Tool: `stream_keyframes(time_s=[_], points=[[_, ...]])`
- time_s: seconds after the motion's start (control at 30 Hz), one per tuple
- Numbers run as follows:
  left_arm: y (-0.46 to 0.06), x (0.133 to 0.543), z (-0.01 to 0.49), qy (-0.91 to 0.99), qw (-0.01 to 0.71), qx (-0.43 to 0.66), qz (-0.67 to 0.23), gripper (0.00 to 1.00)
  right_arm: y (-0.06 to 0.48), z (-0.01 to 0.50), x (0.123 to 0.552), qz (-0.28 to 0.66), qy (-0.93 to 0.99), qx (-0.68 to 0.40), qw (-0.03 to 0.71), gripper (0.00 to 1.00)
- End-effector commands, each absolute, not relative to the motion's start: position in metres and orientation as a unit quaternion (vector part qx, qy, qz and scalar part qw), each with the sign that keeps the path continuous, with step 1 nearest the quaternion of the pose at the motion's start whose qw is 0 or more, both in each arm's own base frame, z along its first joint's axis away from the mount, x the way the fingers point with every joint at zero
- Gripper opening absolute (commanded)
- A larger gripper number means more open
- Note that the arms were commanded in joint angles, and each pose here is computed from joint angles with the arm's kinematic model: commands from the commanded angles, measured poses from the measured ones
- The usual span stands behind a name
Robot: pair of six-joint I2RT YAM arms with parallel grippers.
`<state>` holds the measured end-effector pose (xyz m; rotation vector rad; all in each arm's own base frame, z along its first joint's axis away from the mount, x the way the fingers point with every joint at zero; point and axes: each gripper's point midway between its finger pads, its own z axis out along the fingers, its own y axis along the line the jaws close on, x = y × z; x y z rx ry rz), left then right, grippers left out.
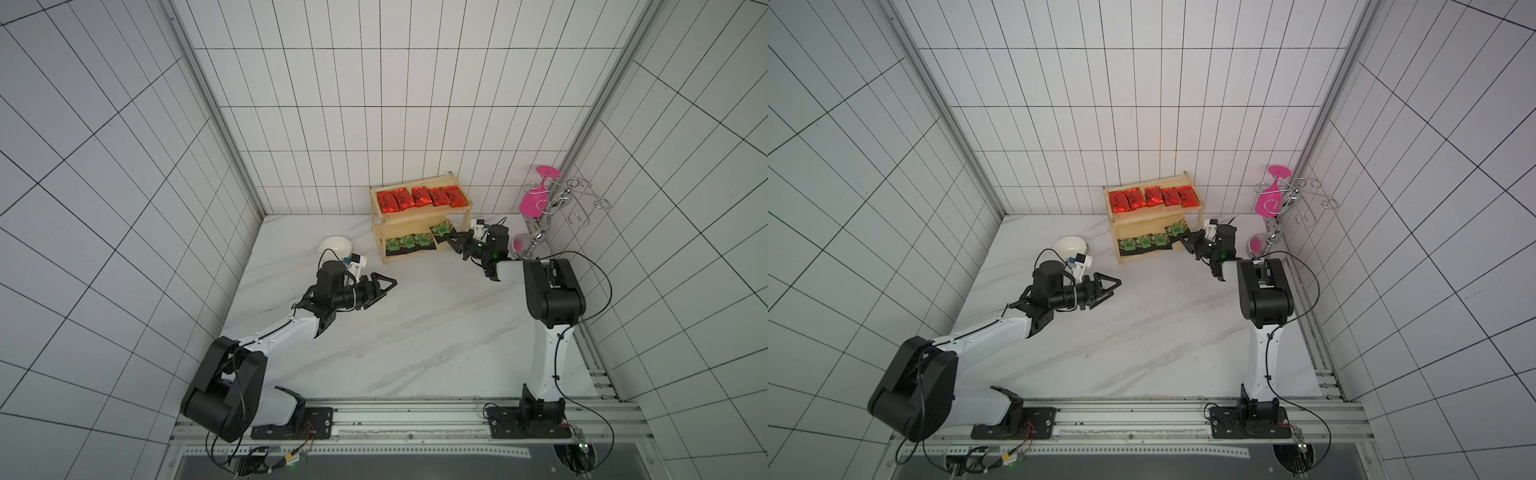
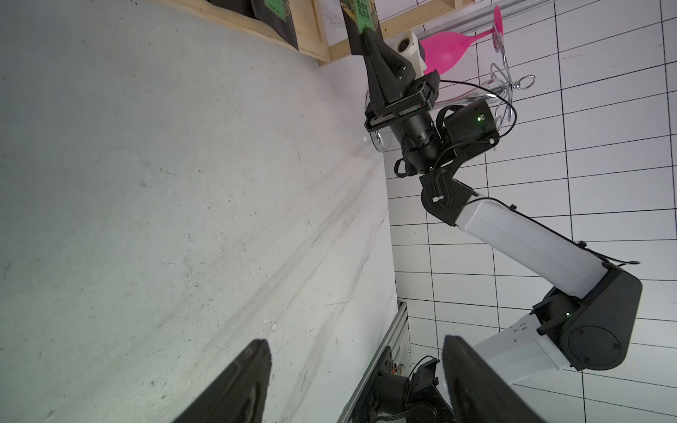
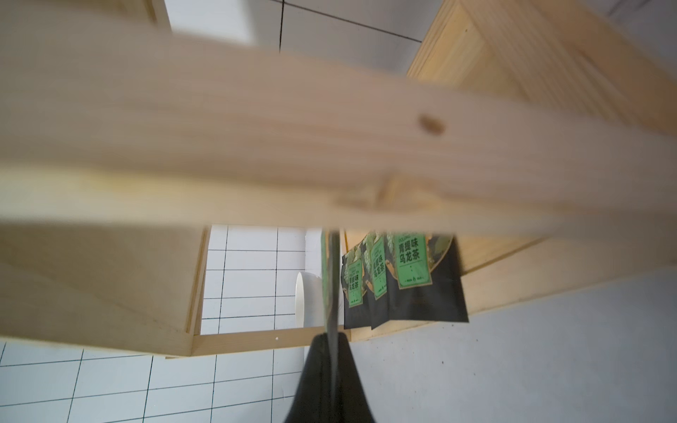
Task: Place the tea bags on the shelf by color
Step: Place the tea bag on the shelf.
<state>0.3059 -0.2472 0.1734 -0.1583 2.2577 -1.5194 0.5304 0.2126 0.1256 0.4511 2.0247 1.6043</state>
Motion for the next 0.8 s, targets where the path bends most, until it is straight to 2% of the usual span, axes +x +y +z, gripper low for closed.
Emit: stream_keyframes(time_s=[0.0,0.77], points=[[-0.245,0.308,0.178,0.809,0.221,-0.046,-0.544,0.77,0.207,0.122,0.543,0.600,0.740,0.180,0.247,0.00],[-0.242,0.308,0.179,0.808,0.230,-0.047,-0.540,0.77,0.205,0.101,0.575,0.606,0.726,0.228,0.230,0.02]])
